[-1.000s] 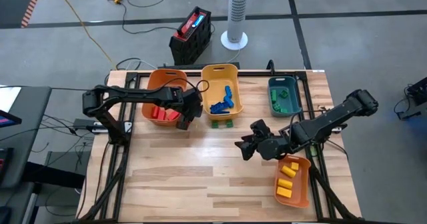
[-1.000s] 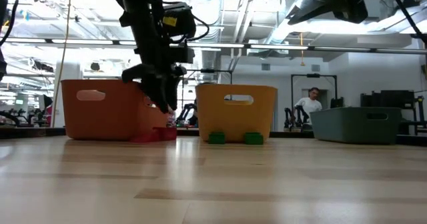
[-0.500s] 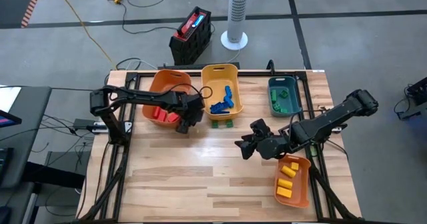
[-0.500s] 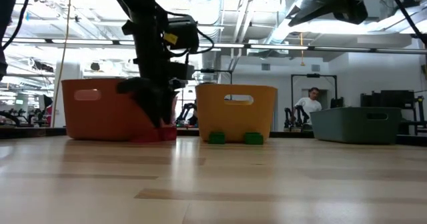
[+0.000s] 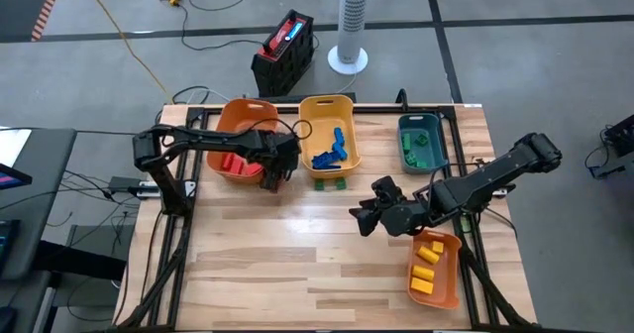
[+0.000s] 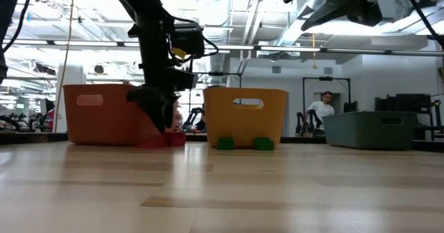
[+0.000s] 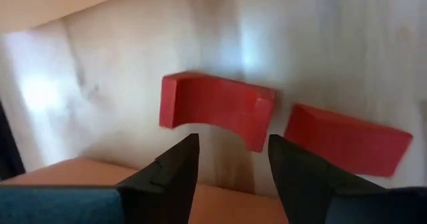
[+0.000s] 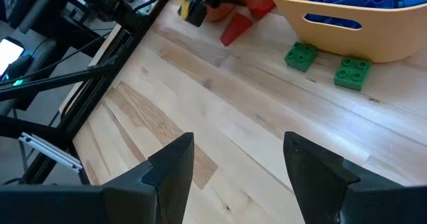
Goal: Sort blocks
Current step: Put the red block into the top orange bin
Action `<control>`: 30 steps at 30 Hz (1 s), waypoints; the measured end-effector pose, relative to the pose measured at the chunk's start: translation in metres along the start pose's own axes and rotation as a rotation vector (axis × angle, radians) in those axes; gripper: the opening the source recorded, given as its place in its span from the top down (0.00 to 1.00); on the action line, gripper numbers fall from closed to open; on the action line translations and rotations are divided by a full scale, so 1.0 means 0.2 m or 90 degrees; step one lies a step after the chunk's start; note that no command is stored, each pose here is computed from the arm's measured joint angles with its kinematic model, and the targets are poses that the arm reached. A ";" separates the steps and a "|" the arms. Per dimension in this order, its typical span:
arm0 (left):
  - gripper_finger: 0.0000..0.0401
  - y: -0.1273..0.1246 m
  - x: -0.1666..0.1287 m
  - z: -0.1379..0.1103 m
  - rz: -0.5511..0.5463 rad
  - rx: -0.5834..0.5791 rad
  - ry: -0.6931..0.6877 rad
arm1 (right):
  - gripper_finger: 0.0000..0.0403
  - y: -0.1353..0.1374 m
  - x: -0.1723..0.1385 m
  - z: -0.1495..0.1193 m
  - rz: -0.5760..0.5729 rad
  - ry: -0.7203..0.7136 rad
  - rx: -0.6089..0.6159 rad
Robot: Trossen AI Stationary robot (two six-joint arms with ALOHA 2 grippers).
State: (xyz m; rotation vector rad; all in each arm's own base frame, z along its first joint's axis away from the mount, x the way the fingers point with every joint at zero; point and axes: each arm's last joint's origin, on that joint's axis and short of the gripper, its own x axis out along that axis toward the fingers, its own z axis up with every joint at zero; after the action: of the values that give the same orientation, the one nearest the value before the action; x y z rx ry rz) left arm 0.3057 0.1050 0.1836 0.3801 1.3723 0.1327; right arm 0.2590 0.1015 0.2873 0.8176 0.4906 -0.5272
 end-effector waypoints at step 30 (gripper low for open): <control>0.57 0.00 -0.01 0.11 -0.069 0.078 -0.026 | 0.41 0.00 0.00 0.00 0.001 0.007 -0.001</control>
State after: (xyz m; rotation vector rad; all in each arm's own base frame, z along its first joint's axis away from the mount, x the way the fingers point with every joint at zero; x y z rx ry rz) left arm 0.3267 0.0996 0.1884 0.4077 1.3610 -0.0495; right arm 0.2588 0.1020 0.2870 0.8195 0.4997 -0.5205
